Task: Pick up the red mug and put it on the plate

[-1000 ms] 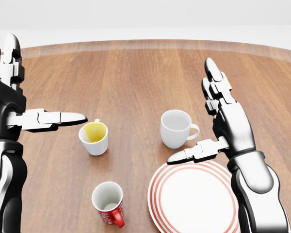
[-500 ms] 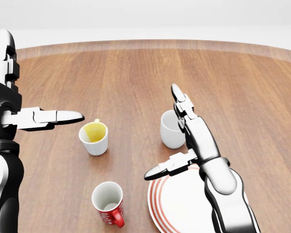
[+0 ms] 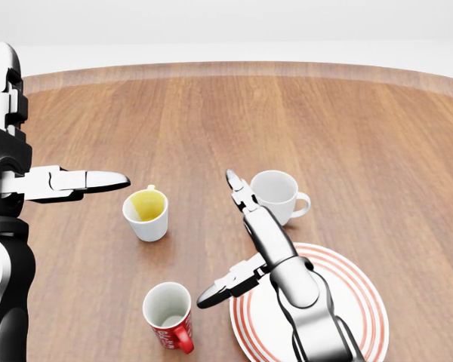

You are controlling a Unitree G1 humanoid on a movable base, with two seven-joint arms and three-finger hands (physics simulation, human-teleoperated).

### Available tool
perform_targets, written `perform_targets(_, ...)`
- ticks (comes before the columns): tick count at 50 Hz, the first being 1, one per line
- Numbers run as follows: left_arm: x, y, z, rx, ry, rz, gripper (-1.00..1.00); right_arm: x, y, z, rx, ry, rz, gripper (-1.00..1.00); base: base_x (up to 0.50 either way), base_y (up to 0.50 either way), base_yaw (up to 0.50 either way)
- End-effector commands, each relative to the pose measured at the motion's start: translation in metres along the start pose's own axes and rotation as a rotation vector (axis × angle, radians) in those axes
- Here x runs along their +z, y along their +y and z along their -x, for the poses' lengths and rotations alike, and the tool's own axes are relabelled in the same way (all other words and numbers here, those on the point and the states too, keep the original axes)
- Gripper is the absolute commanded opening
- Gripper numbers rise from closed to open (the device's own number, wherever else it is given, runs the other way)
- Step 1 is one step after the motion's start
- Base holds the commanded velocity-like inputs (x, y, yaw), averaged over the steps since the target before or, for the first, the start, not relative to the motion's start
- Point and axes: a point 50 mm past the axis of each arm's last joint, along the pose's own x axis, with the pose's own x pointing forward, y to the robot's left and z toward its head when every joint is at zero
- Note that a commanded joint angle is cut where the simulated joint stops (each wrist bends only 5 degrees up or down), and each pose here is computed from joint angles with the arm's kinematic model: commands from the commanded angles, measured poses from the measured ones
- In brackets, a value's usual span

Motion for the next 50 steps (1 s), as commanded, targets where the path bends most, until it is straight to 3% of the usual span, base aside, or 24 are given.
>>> perform_targets(1, 0.000, 0.001, 0.000, 0.003, 0.000, 0.001, 1.00, -0.012, 0.022, -0.006, 0.054, 0.077, 0.056, 1.00, 0.00, 0.00, 0.00)
perform_targets(17, 0.001, 0.003, 0.000, 0.006, -0.003, 0.002, 1.00, -0.020, 0.040, -0.011, 0.097, 0.132, 0.127, 1.00, 0.00, 0.00, 0.00)
perform_targets(50, 0.003, 0.007, 0.002, 0.015, -0.009, 0.009, 1.00, -0.002, 0.077, -0.024, 0.179, 0.105, 0.302, 1.00, 0.00, 0.00, 0.00)
